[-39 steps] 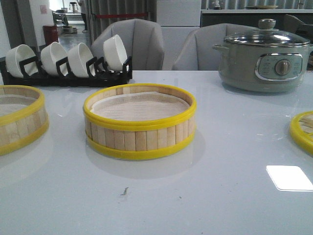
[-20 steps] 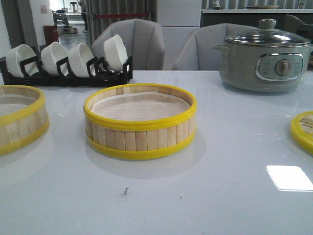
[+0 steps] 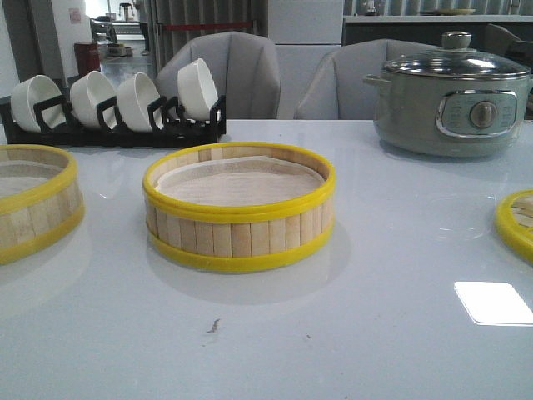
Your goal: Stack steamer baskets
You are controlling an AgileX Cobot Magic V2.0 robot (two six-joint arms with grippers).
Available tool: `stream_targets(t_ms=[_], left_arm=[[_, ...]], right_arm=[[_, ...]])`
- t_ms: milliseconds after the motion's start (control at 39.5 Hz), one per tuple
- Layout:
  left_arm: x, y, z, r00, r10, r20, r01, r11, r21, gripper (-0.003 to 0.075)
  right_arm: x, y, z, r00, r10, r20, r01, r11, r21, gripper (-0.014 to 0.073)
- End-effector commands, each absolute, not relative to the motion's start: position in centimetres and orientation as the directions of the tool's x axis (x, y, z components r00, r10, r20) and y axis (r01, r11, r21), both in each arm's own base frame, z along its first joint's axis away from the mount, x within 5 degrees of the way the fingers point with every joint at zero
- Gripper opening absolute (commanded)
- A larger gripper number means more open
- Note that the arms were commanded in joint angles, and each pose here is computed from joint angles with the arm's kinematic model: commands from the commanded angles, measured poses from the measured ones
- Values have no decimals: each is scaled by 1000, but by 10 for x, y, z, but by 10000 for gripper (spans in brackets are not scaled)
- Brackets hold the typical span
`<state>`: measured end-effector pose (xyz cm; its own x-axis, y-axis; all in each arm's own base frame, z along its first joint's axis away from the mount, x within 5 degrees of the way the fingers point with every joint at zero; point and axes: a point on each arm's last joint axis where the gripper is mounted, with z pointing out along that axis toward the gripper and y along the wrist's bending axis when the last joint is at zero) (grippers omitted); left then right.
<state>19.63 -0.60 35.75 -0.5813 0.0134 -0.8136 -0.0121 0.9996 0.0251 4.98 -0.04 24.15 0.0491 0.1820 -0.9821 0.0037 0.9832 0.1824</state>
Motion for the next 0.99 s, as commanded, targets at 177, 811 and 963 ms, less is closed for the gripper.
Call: stream_targets(t_ms=[177,811,963], left_arm=[[198,-6,374,-479,20,-877,-4,1000,25,90],[198,-6,373,-494,17,-870,-5,1000,23,90],[197,-6,372,-504,15,-863,-6,1000,21,90]], right_arm=[[92,-1,324,-136,182,-974,31,983,179,53],[160,-2,358,-273,185,-944,55,983,177,53],[161,-2,362,-226,184,-957,48,983,178,53]])
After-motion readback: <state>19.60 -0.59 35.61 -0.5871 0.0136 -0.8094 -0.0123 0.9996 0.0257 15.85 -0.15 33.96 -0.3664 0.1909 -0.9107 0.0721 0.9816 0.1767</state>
